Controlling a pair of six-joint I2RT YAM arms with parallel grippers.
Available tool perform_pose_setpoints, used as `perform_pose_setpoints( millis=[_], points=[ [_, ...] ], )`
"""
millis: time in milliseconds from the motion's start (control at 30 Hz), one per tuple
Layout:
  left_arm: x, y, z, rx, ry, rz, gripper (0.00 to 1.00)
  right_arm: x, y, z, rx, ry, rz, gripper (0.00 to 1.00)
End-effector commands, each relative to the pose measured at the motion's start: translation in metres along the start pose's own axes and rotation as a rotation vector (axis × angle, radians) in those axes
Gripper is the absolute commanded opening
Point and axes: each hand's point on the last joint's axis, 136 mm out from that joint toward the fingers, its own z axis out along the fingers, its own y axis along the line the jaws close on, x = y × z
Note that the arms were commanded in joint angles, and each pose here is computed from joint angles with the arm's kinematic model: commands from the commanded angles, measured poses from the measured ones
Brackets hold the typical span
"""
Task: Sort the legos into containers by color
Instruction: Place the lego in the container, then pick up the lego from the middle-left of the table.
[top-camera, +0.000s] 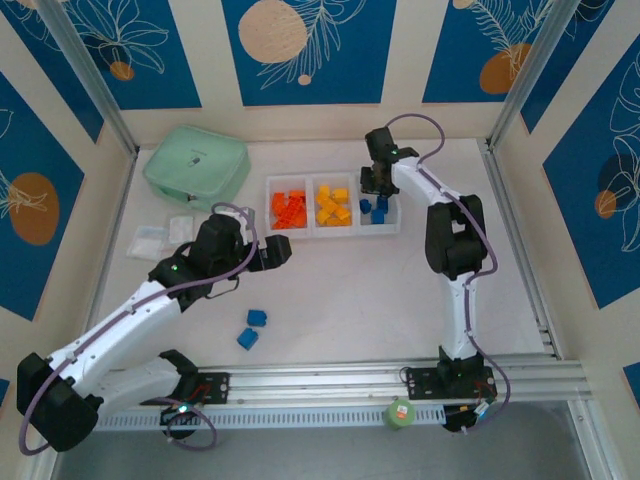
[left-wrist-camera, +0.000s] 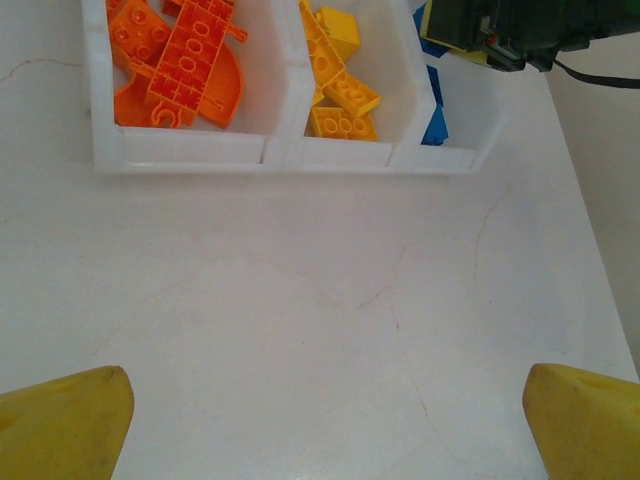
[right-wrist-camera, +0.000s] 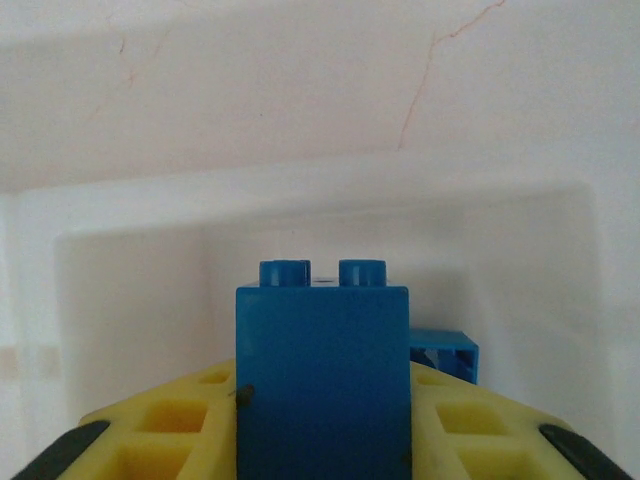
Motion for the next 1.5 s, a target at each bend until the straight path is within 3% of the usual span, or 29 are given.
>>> perform_pose_setpoints(
  millis=[0, 133, 467, 933, 1200, 1467],
  points=[
    [-0.01, 0.0, -0.004, -0.005, -0.027, 0.023, 0.99, -0.004, -0.001, -0.002, 0.013, 0.006, -0.028, 0.4],
    [-0.01, 0.001, -0.005, -0.009, -0.031, 0.022, 0.99, -0.007, 0.001, -0.014, -0.006, -0.015, -0.022, 0.49],
    [-0.013, 0.001, -0.016, -0.008, -0.05, 0.03, 0.99, 0.011, 0.024, -0.08, -0.083, -0.081, -0.042, 0.51],
    [0.017, 0.037, -0.053, -0.094, -0.048, 0.022, 0.99, 0.151, 0.112, -0.147, -0.268, 0.0, -0.24, 0.63],
    [0.038, 0.066, -0.072, -0.18, -0.049, -0.009, 0.99, 0.237, 0.193, -0.153, -0.405, 0.115, -0.373, 0.69],
    [0.048, 0.083, -0.09, -0.229, -0.072, -0.041, 0.99, 0.295, 0.253, -0.145, -0.49, 0.214, -0.454, 0.76]
  ],
)
